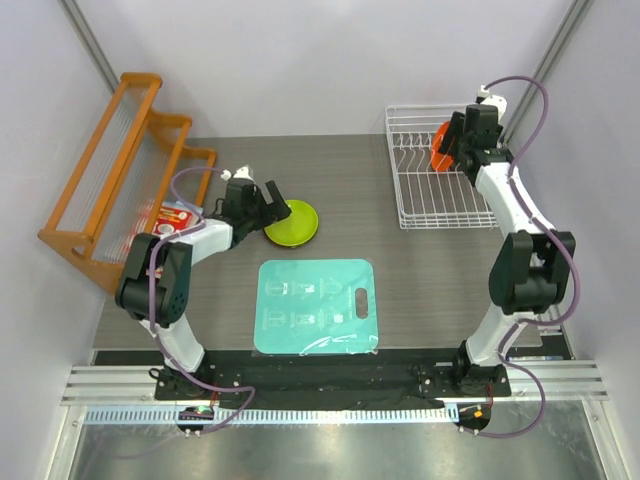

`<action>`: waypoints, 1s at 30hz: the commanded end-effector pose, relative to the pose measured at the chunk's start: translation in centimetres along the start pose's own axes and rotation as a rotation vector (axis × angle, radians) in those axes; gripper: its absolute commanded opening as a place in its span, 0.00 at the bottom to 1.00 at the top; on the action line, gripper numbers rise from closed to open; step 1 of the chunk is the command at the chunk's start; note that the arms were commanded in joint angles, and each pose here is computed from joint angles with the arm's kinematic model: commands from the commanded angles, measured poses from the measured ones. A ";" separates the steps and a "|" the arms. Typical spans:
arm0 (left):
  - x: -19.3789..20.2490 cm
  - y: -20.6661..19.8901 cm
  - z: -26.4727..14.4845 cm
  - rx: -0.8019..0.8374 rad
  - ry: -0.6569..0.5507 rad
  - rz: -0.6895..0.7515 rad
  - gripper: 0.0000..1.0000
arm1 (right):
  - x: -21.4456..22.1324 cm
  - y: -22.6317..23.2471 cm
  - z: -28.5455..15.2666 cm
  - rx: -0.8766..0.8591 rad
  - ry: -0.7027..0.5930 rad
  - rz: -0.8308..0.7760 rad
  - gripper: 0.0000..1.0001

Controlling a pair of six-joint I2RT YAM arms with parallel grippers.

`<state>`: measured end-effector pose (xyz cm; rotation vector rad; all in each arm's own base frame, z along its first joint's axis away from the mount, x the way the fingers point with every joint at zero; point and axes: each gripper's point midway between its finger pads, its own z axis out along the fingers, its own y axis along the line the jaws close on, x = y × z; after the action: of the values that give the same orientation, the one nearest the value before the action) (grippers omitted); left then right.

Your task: Unload the plates from the dish rack

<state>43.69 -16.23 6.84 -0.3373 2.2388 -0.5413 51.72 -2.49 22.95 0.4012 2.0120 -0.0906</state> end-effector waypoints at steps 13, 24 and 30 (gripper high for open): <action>-6.3 -14.8 -8.6 0.378 -0.184 0.220 0.99 | -2.1 -1.4 12.5 0.066 -0.016 -0.149 0.48; -5.7 -15.4 -7.6 0.394 -0.172 0.235 1.00 | -1.7 -0.4 13.7 0.021 0.004 -0.175 0.01; -5.8 -16.3 -7.3 0.395 -0.170 0.241 1.00 | -6.3 0.5 9.1 0.082 -0.115 -0.188 0.01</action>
<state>42.13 -25.02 19.84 0.0487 1.9993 -0.7560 62.90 -6.98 14.19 0.2317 2.1355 -0.2913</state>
